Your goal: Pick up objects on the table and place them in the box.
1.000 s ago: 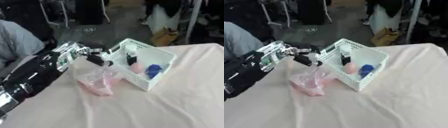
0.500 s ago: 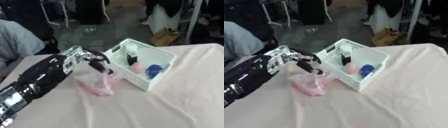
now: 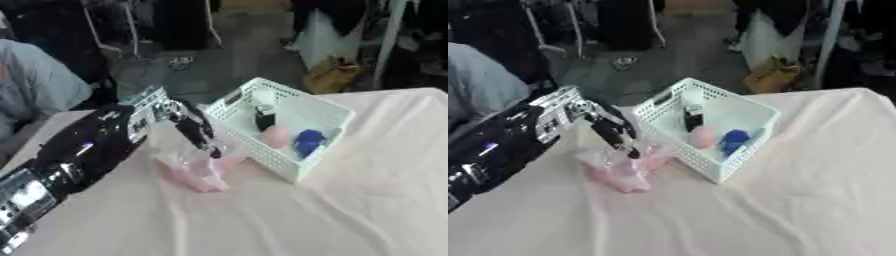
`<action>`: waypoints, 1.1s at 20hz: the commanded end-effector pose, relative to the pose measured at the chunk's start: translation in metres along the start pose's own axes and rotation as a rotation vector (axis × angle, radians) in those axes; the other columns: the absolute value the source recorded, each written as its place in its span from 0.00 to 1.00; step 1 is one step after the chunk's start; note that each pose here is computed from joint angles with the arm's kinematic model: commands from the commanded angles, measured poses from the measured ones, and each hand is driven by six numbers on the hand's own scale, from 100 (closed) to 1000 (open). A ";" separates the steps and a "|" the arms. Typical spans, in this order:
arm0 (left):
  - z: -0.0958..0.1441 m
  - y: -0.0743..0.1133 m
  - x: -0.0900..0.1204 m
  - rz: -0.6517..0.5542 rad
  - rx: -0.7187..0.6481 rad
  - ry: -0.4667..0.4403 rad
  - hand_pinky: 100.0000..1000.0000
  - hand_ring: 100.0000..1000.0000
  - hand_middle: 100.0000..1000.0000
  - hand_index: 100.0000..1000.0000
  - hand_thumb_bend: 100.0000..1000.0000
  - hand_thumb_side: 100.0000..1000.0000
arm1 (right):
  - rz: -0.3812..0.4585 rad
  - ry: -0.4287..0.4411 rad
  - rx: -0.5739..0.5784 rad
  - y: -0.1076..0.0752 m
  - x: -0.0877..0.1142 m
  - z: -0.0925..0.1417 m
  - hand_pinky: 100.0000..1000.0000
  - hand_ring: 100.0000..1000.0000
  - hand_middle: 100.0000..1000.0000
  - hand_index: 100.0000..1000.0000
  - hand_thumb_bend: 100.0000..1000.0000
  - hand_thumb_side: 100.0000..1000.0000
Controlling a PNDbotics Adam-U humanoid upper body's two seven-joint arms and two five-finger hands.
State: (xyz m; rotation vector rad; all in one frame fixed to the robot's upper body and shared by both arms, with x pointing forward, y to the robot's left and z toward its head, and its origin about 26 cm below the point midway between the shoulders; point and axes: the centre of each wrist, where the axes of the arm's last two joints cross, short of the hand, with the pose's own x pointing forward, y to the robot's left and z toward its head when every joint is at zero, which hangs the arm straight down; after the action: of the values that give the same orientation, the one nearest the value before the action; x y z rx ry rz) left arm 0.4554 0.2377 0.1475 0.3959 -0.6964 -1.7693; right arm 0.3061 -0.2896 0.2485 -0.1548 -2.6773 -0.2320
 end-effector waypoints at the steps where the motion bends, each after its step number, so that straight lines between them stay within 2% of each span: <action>1: 0.011 0.008 -0.012 0.011 0.017 0.048 1.00 1.00 1.00 1.00 0.64 0.73 | -0.007 -0.027 0.017 0.002 0.006 -0.006 0.81 0.87 0.73 0.73 0.00 0.70; 3: 0.012 0.009 -0.012 0.017 0.021 0.050 1.00 1.00 1.00 1.00 0.64 0.76 | -0.007 -0.027 0.018 0.002 0.006 -0.006 0.81 0.87 0.73 0.73 0.00 0.70; 4: 0.014 0.011 -0.012 0.020 0.029 0.049 1.00 1.00 1.00 1.00 0.66 0.82 | -0.006 -0.026 0.019 0.002 0.006 -0.006 0.81 0.87 0.73 0.73 0.00 0.70; 11: 0.018 0.015 -0.007 0.078 0.055 0.046 1.00 1.00 1.00 1.00 0.65 0.78 | -0.001 -0.025 0.022 0.002 0.006 -0.007 0.81 0.87 0.73 0.73 0.00 0.70; 14: 0.016 0.015 -0.004 0.109 0.097 0.037 1.00 1.00 1.00 1.00 0.58 0.82 | -0.003 -0.026 0.021 0.003 0.006 -0.007 0.81 0.87 0.73 0.72 0.00 0.70; 18: 0.005 0.007 -0.003 0.142 0.135 0.027 1.00 1.00 1.00 1.00 0.59 0.81 | -0.007 -0.027 0.021 0.004 0.006 -0.008 0.81 0.87 0.73 0.72 0.00 0.70; 22: -0.008 0.000 -0.001 0.144 0.073 0.027 1.00 1.00 1.00 1.00 0.62 0.77 | -0.009 -0.028 0.018 0.004 0.007 -0.008 0.81 0.87 0.73 0.72 0.00 0.70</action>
State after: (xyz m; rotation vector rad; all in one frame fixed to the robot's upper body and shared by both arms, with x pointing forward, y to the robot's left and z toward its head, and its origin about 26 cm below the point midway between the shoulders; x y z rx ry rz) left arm 0.4575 0.2328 0.1329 0.3917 -0.7507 -1.6073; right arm 0.3065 -0.2878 0.2491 -0.1461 -2.6725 -0.2193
